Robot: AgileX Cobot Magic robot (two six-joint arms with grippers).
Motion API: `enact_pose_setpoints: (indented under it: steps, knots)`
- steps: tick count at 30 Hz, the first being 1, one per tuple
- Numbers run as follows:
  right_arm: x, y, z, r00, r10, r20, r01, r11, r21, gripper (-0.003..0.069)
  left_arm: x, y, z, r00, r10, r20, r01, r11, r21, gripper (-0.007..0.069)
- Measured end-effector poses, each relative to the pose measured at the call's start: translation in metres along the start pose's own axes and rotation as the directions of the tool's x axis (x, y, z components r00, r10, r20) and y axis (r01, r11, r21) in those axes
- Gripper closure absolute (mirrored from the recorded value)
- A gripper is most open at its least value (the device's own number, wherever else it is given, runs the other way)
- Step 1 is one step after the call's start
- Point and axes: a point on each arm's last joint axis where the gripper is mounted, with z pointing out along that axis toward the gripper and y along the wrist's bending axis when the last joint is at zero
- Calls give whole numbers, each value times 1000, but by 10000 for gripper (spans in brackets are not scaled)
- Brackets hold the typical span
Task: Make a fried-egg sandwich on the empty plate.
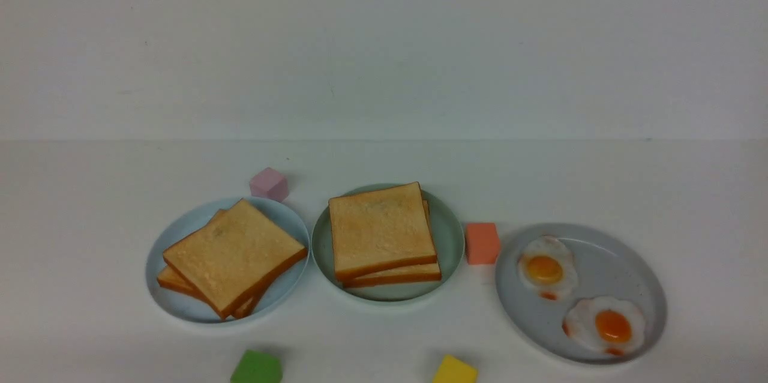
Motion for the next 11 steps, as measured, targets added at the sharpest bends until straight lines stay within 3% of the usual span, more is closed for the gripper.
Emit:
enact_pose_setpoints:
  steps: [11]
  knots:
    - [0,0,0,1000,0,0,0,1000,0,503,0,0,0,1000,0,0,0,1000,0,503]
